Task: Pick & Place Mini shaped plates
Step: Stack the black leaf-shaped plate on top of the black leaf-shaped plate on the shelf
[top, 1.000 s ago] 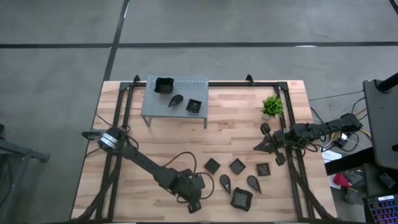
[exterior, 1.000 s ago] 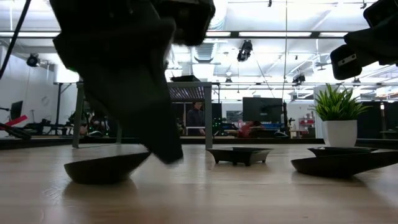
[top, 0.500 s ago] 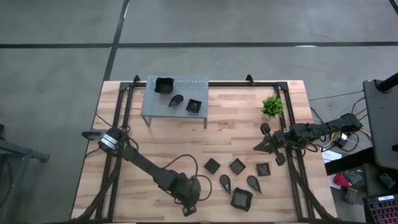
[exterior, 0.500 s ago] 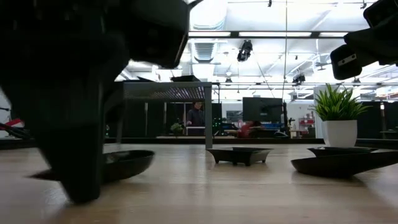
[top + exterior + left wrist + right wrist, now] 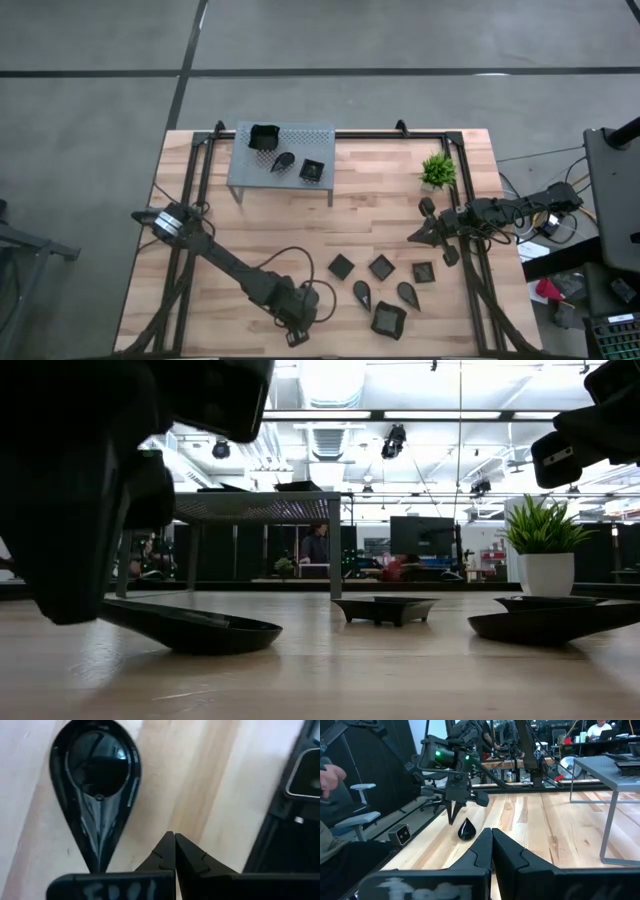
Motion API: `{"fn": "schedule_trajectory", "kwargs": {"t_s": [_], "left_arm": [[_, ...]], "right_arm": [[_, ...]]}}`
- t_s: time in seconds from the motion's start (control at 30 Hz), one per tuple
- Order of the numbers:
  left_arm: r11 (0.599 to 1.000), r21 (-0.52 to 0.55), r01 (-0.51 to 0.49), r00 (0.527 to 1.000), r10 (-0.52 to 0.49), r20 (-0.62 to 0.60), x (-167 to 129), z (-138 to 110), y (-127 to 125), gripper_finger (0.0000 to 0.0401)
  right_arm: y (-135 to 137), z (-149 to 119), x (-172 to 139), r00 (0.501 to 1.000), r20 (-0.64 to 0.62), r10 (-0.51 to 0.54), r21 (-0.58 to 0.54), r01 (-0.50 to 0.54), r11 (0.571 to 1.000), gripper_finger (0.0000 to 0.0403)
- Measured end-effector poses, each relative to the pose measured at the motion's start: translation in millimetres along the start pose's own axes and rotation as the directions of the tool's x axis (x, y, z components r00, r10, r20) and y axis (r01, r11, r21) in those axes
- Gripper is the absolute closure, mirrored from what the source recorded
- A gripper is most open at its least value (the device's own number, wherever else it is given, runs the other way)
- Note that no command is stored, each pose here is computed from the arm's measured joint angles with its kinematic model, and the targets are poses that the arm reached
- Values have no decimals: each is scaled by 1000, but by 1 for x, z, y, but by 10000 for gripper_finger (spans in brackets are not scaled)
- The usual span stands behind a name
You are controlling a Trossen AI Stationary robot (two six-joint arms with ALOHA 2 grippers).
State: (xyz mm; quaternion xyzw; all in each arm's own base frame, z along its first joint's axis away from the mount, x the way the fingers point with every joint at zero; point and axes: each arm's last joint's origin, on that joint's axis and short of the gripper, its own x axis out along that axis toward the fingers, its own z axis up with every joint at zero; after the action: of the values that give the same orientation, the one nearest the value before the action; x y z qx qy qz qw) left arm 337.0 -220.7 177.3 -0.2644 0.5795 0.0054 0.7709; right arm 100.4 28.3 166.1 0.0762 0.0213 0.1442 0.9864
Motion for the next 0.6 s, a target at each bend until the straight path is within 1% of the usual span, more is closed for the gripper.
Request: {"fn": "schedule_trajectory", "kwargs": {"t_s": [0.07,0.23,0.37,0.47,0.6], "left_arm": [[999,44,16,1000,-15,-10,-3,-1,-3,401],[986,161,52,998,-55,16,-13,-2,-10,401],[981,188,50,996,-62,61,-15,0,-12,395],[971,238,19,993,-46,110,-18,3,-13,382],[950,311,-38,986,-14,163,-19,4,-13,353]], "right_arm": [[0,0,0,1000,0,0,0,0,1000,394],[0,0,0,1000,1,0,0,0,1000,394],[0,0,0,1000,1,0,0,0,1000,394],[0,0,0,1000,1,0,0,0,1000,394],[0,0,0,1000,0,0,0,0,1000,394]]}}
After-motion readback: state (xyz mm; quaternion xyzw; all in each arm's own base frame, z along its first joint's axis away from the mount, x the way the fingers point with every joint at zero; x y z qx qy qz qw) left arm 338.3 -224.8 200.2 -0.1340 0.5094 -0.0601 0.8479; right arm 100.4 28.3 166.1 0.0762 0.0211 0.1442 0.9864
